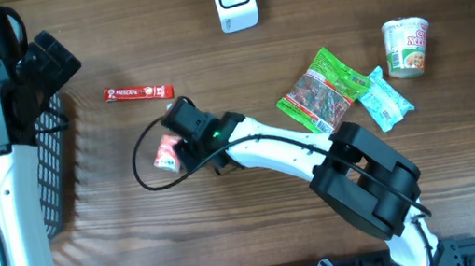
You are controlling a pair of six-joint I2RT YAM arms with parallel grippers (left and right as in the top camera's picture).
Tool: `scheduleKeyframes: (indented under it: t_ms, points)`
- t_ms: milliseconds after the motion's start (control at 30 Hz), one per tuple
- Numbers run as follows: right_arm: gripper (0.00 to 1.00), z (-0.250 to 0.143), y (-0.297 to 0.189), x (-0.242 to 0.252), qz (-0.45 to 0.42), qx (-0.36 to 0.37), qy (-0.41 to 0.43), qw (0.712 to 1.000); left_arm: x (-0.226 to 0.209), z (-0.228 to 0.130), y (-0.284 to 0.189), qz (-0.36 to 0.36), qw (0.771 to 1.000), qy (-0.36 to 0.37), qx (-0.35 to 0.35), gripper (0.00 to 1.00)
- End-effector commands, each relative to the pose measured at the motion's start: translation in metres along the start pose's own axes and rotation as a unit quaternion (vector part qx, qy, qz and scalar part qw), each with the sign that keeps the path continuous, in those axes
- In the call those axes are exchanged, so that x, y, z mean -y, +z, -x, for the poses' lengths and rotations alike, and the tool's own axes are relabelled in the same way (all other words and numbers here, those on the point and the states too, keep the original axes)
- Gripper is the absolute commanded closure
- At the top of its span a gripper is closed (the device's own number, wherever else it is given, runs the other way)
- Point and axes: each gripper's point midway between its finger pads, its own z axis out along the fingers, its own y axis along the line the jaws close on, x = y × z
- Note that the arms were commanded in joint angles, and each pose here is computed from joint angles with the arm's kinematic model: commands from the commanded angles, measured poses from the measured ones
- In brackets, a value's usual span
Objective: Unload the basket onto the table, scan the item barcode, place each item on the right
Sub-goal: 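Lower the right gripper onto the orange box and grasp it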
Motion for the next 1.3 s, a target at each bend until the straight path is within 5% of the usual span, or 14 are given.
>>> scheduleKeyframes:
  t_ms: [0, 133, 200, 333, 467, 800, 933, 1133, 1267]
  points:
    - [0.69, 0.029, 0.002, 0.022, -0.071, 0.075, 0.005, 0.995, -0.002, 0.005, -0.003, 0.002, 1.0, 0.001, 0.008, 0.0]
    - [0.54, 0.046, -0.009, 0.014, -0.059, 0.1, -0.026, 0.993, -0.002, 0.005, -0.003, 0.002, 1.0, 0.001, 0.008, 0.0]
    - [0.5, 0.063, -0.033, 0.004, -0.042, 0.119, 0.05, 0.991, -0.002, 0.005, -0.003, 0.002, 1.0, 0.001, 0.008, 0.0]
    - [0.0, 0.051, -0.045, -0.031, 0.021, 0.092, 0.132, 0.987, -0.002, 0.005, -0.003, 0.002, 1.0, 0.001, 0.008, 0.0]
    - [0.0, 0.027, -0.025, -0.05, 0.002, 0.101, 0.128, 0.987, -0.002, 0.005, -0.003, 0.002, 1.0, 0.001, 0.008, 0.0]
    - [0.0, -0.014, 0.023, -0.004, -0.122, 0.089, 0.17, 0.974, -0.002, 0.005, -0.003, 0.002, 1.0, 0.001, 0.008, 0.0]
    - [0.0, -0.016, 0.007, 0.035, -0.171, 0.046, 0.11, 0.978, -0.002, 0.005, -0.003, 0.002, 1.0, 0.001, 0.008, 0.0]
    - [0.01, 0.001, 0.0, 0.027, -0.129, 0.025, -0.056, 0.99, -0.002, 0.005, -0.003, 0.002, 1.0, 0.001, 0.008, 0.0]
    - [0.2, 0.002, 0.0, 0.025, -0.124, 0.02, -0.088, 0.988, -0.002, 0.005, -0.003, 0.002, 1.0, 0.001, 0.008, 0.0]
